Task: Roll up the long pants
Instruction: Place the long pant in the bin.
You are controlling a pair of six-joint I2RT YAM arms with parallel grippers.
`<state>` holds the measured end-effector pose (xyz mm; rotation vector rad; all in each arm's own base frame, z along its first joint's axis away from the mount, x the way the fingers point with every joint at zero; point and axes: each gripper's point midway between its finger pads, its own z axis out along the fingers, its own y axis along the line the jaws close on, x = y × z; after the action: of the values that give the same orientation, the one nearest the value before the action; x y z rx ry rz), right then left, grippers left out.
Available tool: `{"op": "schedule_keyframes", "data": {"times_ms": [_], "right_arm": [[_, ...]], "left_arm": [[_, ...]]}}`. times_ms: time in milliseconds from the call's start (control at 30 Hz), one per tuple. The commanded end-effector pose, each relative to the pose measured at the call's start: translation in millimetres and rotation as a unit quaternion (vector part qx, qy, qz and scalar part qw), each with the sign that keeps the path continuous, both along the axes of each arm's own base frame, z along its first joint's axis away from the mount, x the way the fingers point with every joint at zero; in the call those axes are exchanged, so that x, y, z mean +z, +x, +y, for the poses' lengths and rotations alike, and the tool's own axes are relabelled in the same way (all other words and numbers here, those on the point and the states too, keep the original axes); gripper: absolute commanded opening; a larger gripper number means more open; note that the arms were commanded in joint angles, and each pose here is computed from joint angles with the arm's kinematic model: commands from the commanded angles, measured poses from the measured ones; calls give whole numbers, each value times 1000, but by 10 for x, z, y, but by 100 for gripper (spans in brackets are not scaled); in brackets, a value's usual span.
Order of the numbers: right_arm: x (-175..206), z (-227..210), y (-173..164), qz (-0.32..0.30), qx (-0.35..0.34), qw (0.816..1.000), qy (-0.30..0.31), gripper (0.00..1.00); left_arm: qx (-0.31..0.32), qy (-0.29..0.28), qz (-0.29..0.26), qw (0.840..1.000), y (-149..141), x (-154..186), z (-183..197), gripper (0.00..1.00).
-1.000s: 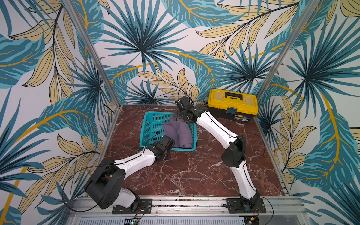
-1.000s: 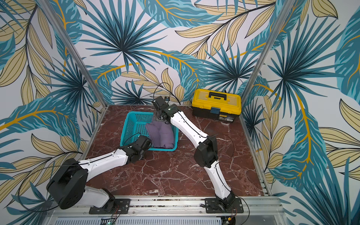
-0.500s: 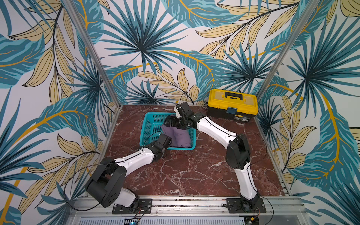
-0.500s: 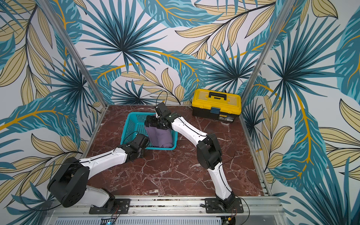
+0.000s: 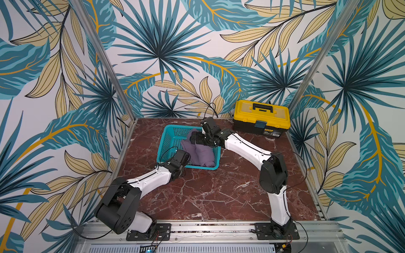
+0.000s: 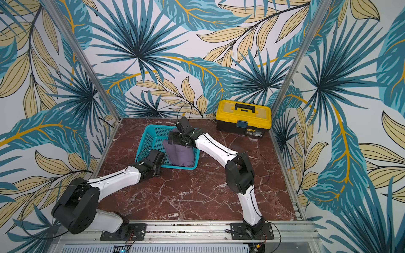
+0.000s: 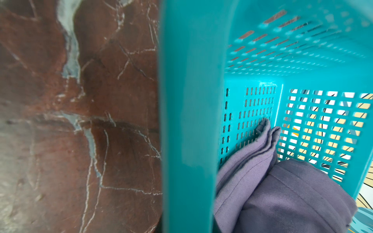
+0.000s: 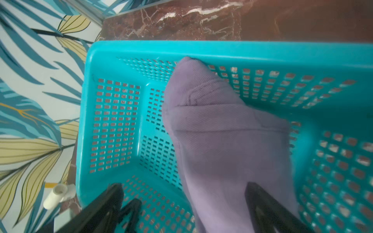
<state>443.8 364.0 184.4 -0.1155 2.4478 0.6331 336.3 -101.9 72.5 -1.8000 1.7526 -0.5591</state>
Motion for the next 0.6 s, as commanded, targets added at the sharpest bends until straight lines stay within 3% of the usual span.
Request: {"op": "schedule_keyframes", "data": {"times_ms": [0,200,433,567], "right_arm": [[17,-125,-130,-6,85,996,-30,99],[-426,-163,-281,61,175,980,-78,99],[-913,-254,-260,113,181,967,-140,99],[-1164,-151,-334,156,181,962,-131,99]], "left_arm": [[-3,-10,-25,1000,68,91,43,0],[-27,-21,-25,999,121,75,8,0],[-43,-22,-30,998,196,81,-11,0],[-62,-25,-42,997,294,115,-94,0]]}}
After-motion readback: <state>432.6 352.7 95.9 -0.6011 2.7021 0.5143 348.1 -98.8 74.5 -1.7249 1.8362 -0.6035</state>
